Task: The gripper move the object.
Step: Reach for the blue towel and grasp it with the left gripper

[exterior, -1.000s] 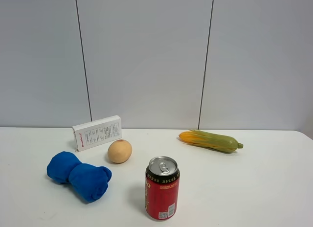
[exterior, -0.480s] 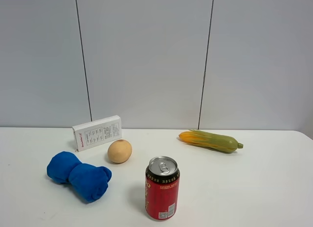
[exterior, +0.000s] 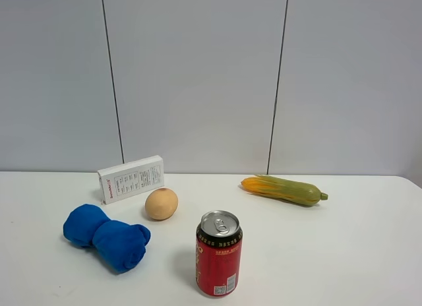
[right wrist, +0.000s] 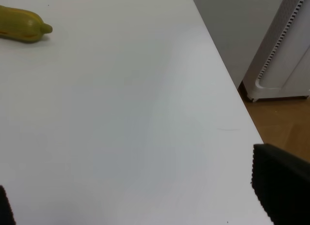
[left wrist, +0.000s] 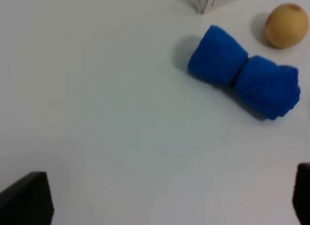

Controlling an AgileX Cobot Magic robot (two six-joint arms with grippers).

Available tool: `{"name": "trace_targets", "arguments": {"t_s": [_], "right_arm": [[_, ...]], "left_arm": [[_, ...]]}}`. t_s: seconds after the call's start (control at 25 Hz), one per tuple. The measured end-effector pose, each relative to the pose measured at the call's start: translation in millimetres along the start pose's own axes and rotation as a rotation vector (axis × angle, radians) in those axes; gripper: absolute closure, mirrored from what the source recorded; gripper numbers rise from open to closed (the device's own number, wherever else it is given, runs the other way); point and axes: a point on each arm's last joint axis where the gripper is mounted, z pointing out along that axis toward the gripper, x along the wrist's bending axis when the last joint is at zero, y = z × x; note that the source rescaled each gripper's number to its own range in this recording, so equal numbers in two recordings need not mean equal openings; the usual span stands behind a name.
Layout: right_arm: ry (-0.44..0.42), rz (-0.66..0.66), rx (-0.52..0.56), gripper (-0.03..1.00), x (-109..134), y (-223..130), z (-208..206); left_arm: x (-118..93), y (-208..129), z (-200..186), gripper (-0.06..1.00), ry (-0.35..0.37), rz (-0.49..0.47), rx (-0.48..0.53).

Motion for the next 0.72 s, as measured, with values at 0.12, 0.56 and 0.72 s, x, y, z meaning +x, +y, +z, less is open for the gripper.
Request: {"name": "trace_targets", "arguments": {"t_s": [0.12, 0.56, 0.72], "right_arm": [[0.0, 0.0, 0.0, -0.03, 0.0, 0.0, 0.0], [0.0, 0.0, 0.0, -0.03, 0.0, 0.0, 0.0], [0.0, 0.0, 0.0, -0.03, 0.0, 0.0, 0.0]], "left_arm": [[-2.2, 24.1, 6.8, -0.06, -0.003, -0.009, -0.014], [-11.1, 103.2, 51.1, -0.06, -0.043, -0.094, 0.028], [-13.1, 121.3, 72.0, -0.06, -0.059, -0.134, 0.066]]}}
